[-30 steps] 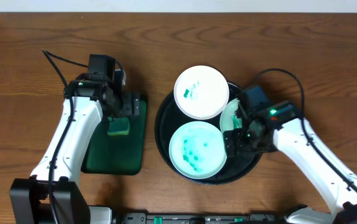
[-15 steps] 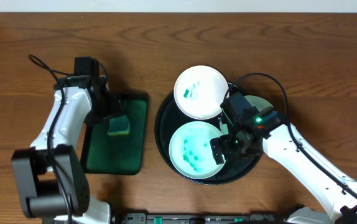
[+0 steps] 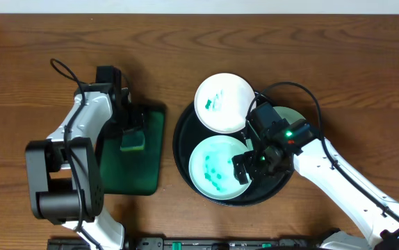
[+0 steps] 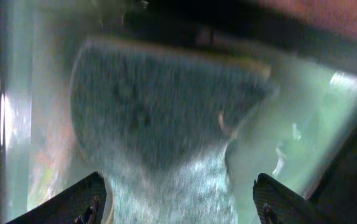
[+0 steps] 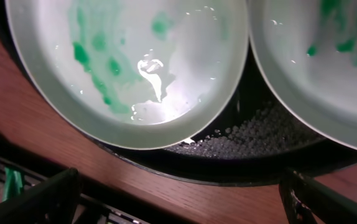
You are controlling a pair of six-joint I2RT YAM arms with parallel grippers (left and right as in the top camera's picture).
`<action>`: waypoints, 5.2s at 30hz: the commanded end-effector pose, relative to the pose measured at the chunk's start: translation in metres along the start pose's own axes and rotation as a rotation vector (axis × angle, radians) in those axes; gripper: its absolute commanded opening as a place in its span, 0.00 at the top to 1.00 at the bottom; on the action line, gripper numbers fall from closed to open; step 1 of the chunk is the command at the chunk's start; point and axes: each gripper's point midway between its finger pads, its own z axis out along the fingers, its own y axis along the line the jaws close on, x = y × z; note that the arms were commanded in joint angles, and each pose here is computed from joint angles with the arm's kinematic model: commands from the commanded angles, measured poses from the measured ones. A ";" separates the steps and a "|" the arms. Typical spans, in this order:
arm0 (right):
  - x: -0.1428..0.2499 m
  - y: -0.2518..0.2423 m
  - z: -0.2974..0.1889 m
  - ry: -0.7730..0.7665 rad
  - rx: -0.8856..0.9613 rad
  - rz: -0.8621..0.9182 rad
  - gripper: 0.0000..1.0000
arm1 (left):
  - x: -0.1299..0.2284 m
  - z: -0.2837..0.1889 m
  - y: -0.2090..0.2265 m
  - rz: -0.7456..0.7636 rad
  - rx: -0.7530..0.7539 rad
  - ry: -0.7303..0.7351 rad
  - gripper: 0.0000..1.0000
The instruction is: Clean dirty plates on tray and stack at the side
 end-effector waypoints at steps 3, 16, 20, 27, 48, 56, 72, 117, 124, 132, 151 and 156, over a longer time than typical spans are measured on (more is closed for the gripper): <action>0.004 0.008 0.000 0.013 -0.040 -0.041 0.01 | -0.018 -0.002 -0.004 0.012 0.018 -0.063 0.24; 0.005 0.012 0.000 0.021 -0.066 -0.044 0.01 | -0.015 0.015 -0.002 0.011 0.011 -0.026 0.63; 0.005 0.012 0.000 0.021 -0.066 -0.044 0.01 | -0.012 0.023 0.000 0.021 0.007 -0.001 0.77; 0.005 0.012 0.000 0.020 -0.066 -0.052 0.01 | -0.016 0.015 -0.001 0.033 0.005 -0.029 0.93; 0.006 0.013 -0.001 0.022 -0.071 -0.071 0.01 | 0.016 -0.014 0.010 -0.001 -0.054 0.052 0.21; 0.007 0.014 -0.001 0.029 -0.076 -0.069 0.01 | 0.032 -0.015 0.012 -0.015 -0.064 0.117 0.19; 0.007 0.015 -0.001 0.028 -0.084 -0.070 0.01 | 0.037 0.002 0.006 0.006 -0.009 0.122 0.37; 0.004 0.017 -0.001 0.017 -0.090 -0.073 0.01 | -0.007 -0.021 -0.005 0.155 0.022 -0.104 0.06; 0.001 0.018 -0.001 0.005 -0.094 -0.077 0.01 | -0.006 -0.008 -0.003 0.153 0.019 -0.076 0.22; 0.001 0.018 -0.001 0.002 -0.095 -0.078 0.01 | -0.002 0.011 0.000 0.147 0.013 -0.027 0.36; 0.000 0.018 -0.001 0.002 -0.095 -0.078 0.01 | -0.006 0.016 -0.001 0.124 0.014 -0.035 0.19; 0.001 0.018 -0.001 0.003 -0.095 -0.078 0.01 | -0.006 0.009 -0.001 0.124 0.014 -0.031 0.17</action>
